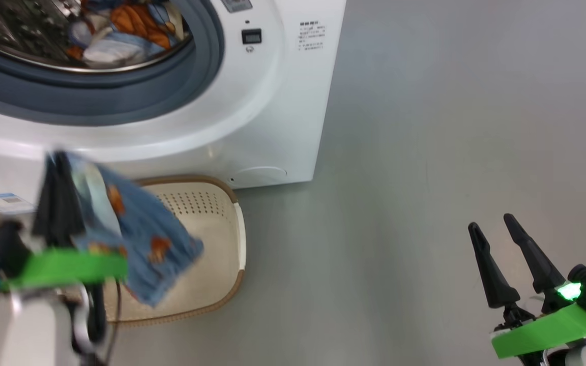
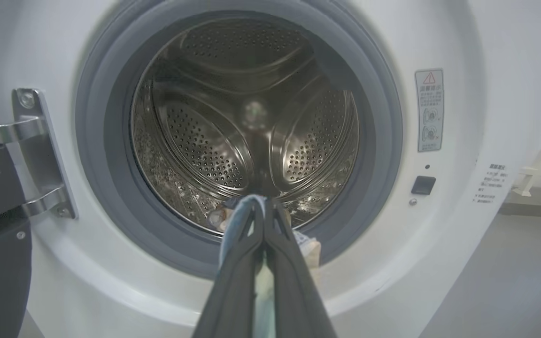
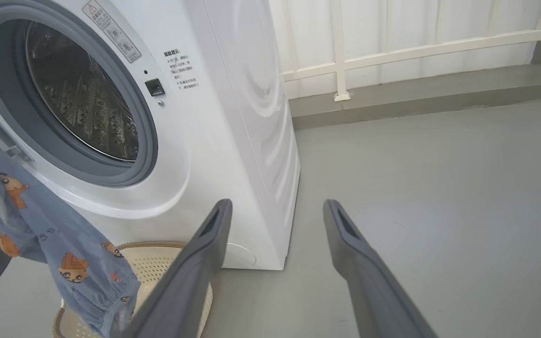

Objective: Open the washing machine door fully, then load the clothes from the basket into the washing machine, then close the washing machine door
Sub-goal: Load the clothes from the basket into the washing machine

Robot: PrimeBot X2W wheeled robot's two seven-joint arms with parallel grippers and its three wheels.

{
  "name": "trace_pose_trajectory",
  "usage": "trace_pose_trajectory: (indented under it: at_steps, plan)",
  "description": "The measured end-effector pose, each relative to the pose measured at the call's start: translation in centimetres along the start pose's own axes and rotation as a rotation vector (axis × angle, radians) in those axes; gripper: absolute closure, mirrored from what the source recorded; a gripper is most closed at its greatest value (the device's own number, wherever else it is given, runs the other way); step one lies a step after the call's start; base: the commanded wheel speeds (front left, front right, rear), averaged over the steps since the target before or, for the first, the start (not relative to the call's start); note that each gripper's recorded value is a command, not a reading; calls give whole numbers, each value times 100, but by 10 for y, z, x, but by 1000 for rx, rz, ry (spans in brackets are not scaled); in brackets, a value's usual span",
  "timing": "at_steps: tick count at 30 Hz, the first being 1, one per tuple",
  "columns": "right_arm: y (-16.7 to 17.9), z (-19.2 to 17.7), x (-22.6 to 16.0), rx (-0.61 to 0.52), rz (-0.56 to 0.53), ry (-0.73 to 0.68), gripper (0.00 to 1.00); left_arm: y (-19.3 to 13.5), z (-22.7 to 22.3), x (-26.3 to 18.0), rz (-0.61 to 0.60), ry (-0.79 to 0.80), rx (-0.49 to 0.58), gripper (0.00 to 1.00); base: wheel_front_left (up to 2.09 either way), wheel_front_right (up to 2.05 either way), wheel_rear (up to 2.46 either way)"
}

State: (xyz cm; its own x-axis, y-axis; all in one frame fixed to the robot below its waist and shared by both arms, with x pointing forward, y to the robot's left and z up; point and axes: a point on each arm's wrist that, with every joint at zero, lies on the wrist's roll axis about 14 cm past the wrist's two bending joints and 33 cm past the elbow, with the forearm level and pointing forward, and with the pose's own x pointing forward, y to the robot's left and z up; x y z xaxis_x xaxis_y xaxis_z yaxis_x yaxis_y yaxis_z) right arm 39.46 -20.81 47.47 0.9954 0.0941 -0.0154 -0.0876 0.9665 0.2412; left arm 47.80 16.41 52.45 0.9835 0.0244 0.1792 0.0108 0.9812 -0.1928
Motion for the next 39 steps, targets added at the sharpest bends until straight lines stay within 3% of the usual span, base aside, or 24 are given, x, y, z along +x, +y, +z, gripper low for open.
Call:
trace_pose_trajectory:
  at_steps: [11, 20, 30, 39]
  plan:
    - [-8, -9, 23, -6, -10, 14, 0, -9, 28, 113, -33, -134, 64, 100, 0, 0, 0]
    - [-14, -23, 40, 0, -20, 39, 0, 2, -54, 162, -1, 88, 101, 100, 0, 0, 0]
    - [-28, -41, 49, -6, -57, 75, 0, -9, -130, 190, -24, 281, 146, 100, 0, 0, 0]
    - [-36, -55, 45, -8, -84, 118, 0, -8, -138, 216, -15, 268, 162, 100, 0, 0, 0]
